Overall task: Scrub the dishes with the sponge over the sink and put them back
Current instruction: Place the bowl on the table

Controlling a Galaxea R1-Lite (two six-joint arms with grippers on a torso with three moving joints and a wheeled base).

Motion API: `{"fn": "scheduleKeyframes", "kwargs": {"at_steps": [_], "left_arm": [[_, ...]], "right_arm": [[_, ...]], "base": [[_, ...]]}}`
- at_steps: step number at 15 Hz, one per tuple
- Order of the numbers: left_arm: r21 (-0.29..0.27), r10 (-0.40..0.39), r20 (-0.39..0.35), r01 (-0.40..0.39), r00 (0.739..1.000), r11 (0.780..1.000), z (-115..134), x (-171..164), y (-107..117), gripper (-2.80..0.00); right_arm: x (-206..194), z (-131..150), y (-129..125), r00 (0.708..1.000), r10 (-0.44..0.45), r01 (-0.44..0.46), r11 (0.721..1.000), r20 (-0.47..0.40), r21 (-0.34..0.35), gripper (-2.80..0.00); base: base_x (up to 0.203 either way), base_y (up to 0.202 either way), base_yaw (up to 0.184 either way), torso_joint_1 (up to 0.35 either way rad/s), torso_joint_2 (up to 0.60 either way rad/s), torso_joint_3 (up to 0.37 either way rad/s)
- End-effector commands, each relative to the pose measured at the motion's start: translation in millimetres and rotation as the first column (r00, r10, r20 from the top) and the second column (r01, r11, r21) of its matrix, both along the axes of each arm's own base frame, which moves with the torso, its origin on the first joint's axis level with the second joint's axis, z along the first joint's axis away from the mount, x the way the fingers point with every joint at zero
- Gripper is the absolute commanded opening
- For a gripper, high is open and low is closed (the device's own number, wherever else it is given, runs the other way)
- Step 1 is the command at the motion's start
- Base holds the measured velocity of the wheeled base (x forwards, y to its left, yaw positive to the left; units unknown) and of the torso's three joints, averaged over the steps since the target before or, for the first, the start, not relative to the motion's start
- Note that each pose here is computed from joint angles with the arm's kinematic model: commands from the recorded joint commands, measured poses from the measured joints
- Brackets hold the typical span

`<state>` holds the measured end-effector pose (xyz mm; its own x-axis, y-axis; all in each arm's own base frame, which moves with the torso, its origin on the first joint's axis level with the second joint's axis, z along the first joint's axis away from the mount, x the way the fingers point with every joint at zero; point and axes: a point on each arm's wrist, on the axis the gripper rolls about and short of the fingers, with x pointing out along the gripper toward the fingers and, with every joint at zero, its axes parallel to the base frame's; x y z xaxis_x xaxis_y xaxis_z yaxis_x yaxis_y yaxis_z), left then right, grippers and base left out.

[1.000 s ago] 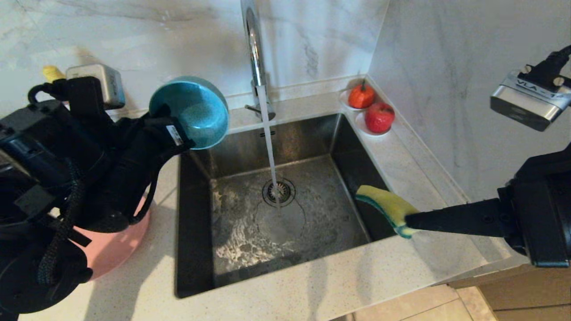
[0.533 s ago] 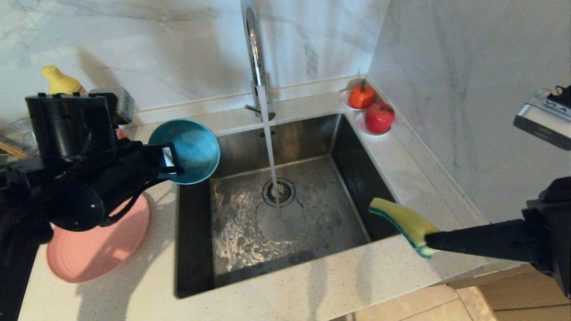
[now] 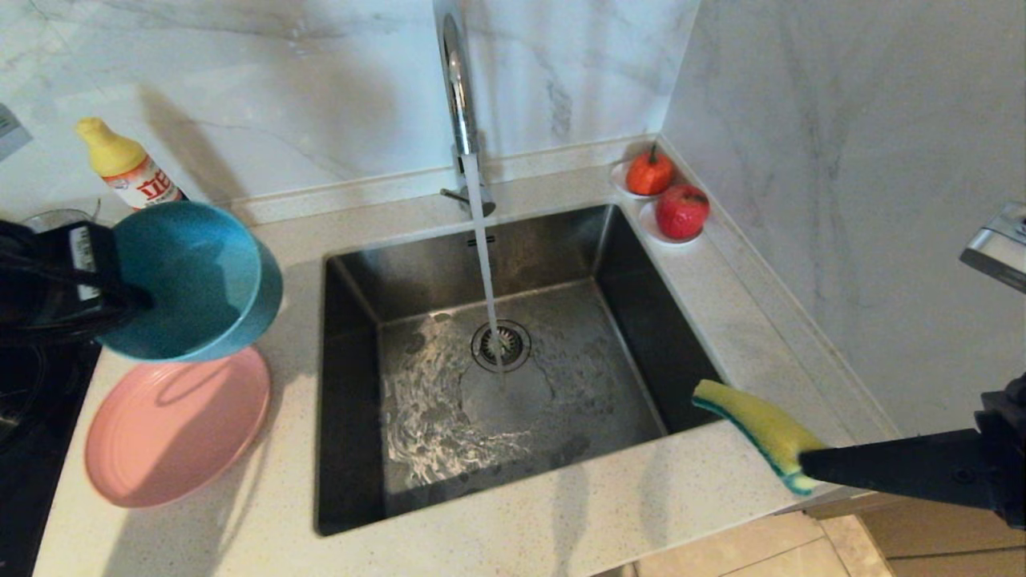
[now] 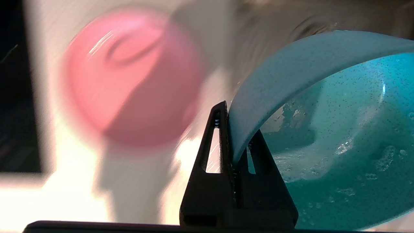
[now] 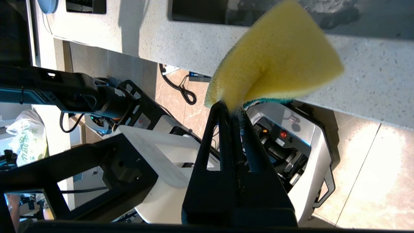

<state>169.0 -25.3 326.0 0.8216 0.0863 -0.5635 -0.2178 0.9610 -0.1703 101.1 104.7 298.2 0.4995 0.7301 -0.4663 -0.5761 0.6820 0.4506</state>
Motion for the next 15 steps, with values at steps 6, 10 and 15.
{"fn": "scheduleKeyframes", "kwargs": {"at_steps": [6,10,15], "left_arm": [[-0.055,0.186,-0.076,-0.19,0.98,0.98,5,-18,43,-2.8],[-0.076,0.235,-0.099,-0.243,0.967,0.967,0,32,60,-2.8],[-0.107,0.405,-0.11,-0.416,0.908,0.903,-2,53,117,-2.8]], "right_arm": [[-9,-6,-9,1.0,0.0,0.0,1.0,-0.006,-0.002,-2.8],[-12,-5,-11,1.0,0.001,-0.001,1.0,0.005,0.006,-2.8],[-10,-10,-10,1.0,0.003,-0.003,1.0,-0.007,-0.009,-2.8]], "base": [[0.0,0.0,0.0,0.0,0.0,0.0],[0.0,0.0,0.0,0.0,0.0,0.0],[0.0,0.0,0.0,0.0,0.0,0.0]]}}
